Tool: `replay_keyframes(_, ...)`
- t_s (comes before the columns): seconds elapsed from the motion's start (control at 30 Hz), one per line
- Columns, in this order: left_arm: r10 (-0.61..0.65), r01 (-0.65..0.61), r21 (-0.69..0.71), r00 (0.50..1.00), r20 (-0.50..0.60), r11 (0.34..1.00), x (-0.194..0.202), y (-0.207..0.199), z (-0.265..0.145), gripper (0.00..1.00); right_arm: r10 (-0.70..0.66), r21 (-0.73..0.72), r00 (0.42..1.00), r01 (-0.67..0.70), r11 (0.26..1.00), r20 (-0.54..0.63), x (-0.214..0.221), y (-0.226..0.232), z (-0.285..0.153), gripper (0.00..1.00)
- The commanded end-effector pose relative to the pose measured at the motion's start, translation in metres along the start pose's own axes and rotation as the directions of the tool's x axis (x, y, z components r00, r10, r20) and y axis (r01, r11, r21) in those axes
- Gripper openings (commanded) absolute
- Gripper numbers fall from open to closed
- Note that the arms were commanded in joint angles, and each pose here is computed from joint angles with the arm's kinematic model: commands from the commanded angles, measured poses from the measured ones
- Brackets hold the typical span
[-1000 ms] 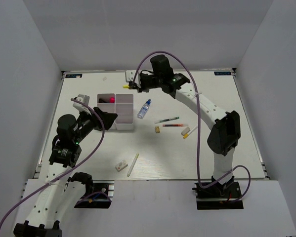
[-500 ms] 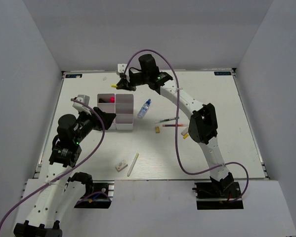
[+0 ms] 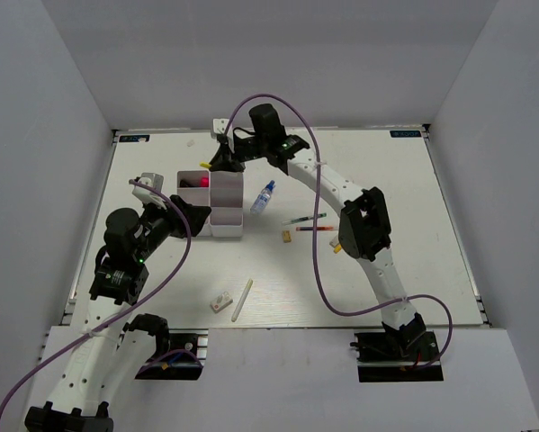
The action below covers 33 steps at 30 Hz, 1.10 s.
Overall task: Sort the stationery into containers
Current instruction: Place the stationery into the container
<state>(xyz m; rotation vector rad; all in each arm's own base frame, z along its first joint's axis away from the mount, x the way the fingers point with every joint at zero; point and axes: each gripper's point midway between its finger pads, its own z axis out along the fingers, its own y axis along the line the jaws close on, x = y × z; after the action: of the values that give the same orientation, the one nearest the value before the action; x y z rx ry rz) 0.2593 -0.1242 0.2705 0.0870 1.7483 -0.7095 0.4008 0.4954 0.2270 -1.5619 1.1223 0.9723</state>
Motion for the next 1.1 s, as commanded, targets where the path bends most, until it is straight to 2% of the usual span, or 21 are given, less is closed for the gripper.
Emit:
replay_keyframes(0.0,0.016,-0.016,0.004,1.000,0.018,1.000,-0.009,-0.003,-0.003,0.70,0.004,-0.016,0.999,-0.003,1.000,0.052,-0.006,-0.001,0.008,0.00)
replay_keyframes(0.13,0.016,-0.016,0.013,1.000,0.015,1.000,-0.009,-0.005,-0.003,0.70,0.017,-0.021,0.999,-0.016,1.000,0.050,0.002,-0.002,0.010,0.00)
replay_keyframes(0.37,0.013,-0.013,0.010,1.000,0.007,1.000,-0.007,-0.003,-0.001,0.70,0.045,-0.030,0.998,-0.044,0.999,0.047,0.016,-0.002,0.013,0.08)
replay_keyframes(0.57,0.009,-0.009,0.005,1.000,-0.004,1.000,-0.005,-0.002,0.001,0.70,0.051,-0.010,0.998,-0.051,0.999,0.033,0.026,-0.007,0.011,0.23)
replay_keyframes(0.63,0.006,-0.005,0.002,1.000,-0.014,1.000,-0.003,0.000,0.003,0.70,0.057,-0.020,0.998,-0.056,0.998,0.031,0.027,-0.005,0.011,0.35)
replay_keyframes(0.73,-0.006,0.006,0.003,0.999,-0.048,1.000,0.007,0.004,0.010,0.70,0.053,-0.024,0.998,-0.052,0.998,0.039,0.017,-0.005,0.003,0.42)
replay_keyframes(0.97,-0.031,0.039,0.051,0.990,-0.140,0.998,0.027,0.003,0.024,0.68,0.040,0.006,0.999,-0.040,0.999,0.028,-0.012,-0.003,-0.028,0.45)
replay_keyframes(1.03,-0.040,0.049,0.050,0.986,-0.164,0.998,0.032,0.005,0.028,0.65,0.013,0.048,0.999,-0.014,0.999,0.032,-0.034,-0.007,-0.046,0.45)
replay_keyframes(1.07,-0.042,0.053,0.057,0.982,-0.184,0.997,0.038,0.003,0.030,0.65,0.040,0.075,0.999,-0.040,0.996,0.000,-0.023,-0.007,-0.051,0.45)
